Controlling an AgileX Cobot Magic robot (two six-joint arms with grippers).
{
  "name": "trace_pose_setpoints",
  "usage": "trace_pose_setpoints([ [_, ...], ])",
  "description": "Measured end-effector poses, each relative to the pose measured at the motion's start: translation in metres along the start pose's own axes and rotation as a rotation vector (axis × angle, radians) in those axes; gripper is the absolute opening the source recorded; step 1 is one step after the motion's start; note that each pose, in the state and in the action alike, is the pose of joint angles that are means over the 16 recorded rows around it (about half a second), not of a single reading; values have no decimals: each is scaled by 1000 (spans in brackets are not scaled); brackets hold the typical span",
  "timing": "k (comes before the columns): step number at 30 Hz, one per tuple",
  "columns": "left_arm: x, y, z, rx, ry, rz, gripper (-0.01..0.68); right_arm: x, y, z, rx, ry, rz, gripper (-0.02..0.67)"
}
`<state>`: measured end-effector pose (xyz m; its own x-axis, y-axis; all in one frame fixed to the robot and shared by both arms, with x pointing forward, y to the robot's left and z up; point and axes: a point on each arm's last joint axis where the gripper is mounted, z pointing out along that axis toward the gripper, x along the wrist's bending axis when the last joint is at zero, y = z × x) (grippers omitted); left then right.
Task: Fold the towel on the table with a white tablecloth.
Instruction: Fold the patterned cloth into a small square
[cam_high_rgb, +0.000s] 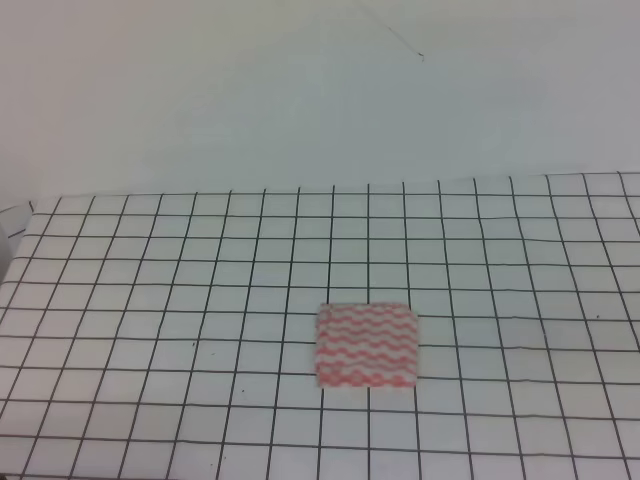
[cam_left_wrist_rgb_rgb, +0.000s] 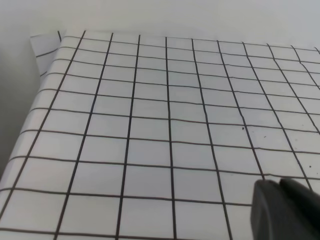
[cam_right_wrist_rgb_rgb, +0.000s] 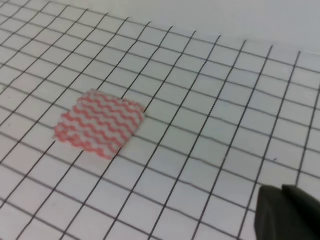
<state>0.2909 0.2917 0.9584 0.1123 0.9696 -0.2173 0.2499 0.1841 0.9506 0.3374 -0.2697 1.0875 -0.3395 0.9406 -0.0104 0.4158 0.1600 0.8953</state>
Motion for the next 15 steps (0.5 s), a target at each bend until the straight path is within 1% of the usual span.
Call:
trace_pose_setpoints([
  [3,0,0,0,0,0,2,-2,-2,-6,-4,-39,-43,8,-1],
  [7,0,0,0,0,0,4,-2,-5,-21,-10,-99,-116,28,-1],
  [15,0,0,0,0,0,10,-2,-5,-74,-9,-201,-251,62,-1],
])
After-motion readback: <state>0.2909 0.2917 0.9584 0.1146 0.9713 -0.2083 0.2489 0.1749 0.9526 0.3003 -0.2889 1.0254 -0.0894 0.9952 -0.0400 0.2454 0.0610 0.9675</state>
